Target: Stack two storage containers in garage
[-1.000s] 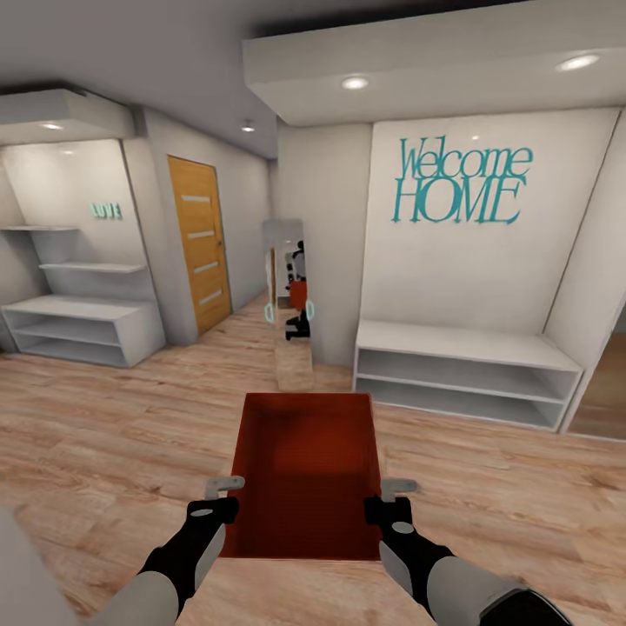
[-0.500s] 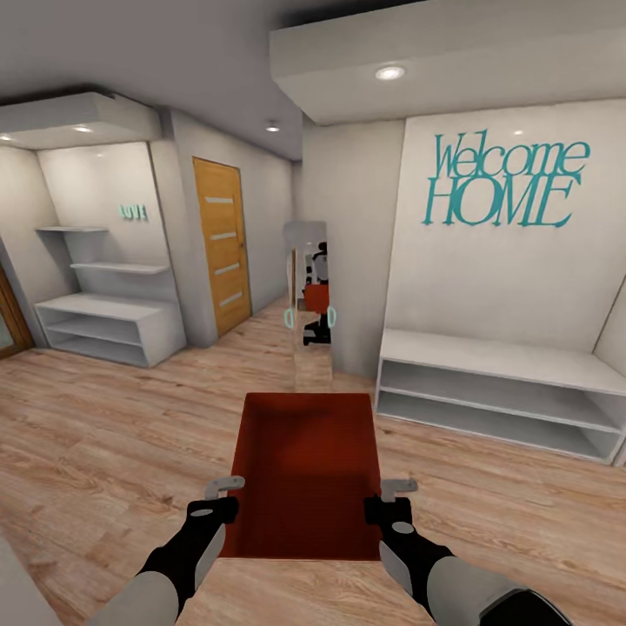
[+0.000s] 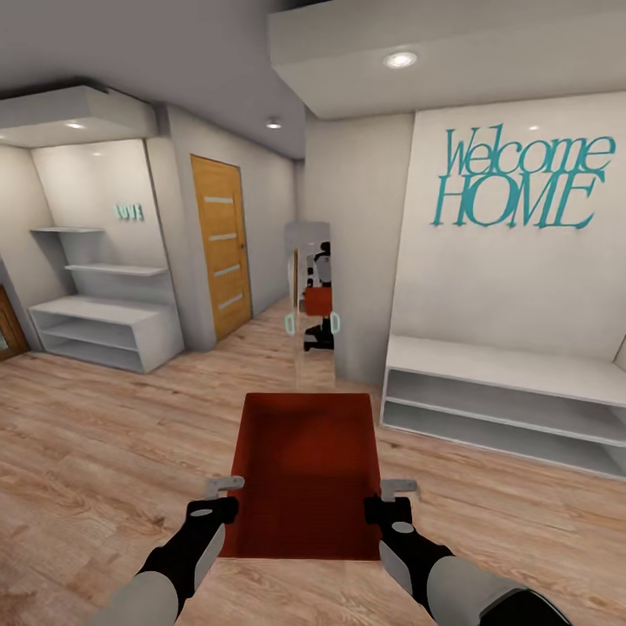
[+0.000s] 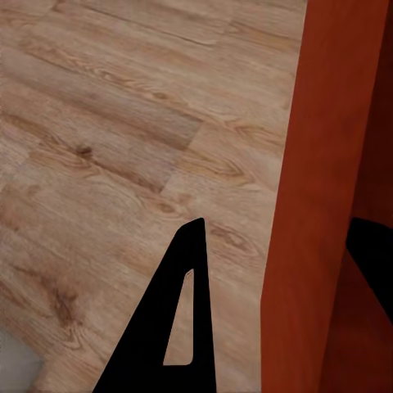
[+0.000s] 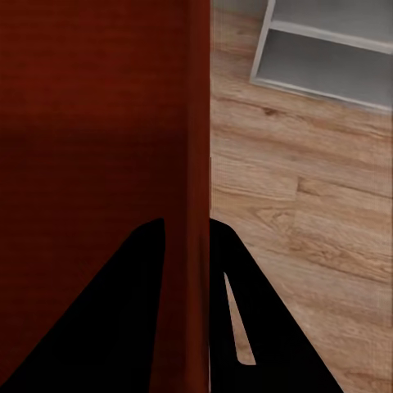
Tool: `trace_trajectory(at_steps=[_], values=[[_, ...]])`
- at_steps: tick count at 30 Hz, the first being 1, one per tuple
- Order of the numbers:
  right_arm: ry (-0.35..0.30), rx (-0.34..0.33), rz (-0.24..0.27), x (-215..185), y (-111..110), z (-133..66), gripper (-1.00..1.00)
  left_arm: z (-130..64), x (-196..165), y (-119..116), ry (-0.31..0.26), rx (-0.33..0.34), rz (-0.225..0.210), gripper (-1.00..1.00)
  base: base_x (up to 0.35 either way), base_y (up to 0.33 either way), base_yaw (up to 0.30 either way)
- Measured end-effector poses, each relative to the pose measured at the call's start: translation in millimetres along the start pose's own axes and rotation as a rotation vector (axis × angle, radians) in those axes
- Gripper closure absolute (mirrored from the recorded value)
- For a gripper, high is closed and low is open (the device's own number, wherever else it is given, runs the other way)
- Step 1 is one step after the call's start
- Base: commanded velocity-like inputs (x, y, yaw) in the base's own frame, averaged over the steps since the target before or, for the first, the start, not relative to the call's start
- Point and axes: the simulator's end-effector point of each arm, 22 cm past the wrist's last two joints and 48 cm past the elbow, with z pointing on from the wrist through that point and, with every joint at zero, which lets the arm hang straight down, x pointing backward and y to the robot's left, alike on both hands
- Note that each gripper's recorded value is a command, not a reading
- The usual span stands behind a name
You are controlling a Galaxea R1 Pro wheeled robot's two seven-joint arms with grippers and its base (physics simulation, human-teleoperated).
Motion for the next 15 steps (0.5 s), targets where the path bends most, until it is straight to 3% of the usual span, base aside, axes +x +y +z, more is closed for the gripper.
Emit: trace_trajectory(at_steps=[12,15], values=[[0.000,-0.001,0.000,0.1,0.3,0.0,1.00,-0.2,0.2,-0.9,0.001,0.001,-0.001,1.00,0.322,0.000,0.248],[0.000,-0.001,0.000,0.1,0.2,0.0,1.00,-0.2,0.2,-1.1,0.001,0.002,-0.001,1.00,0.322,0.000,0.118]])
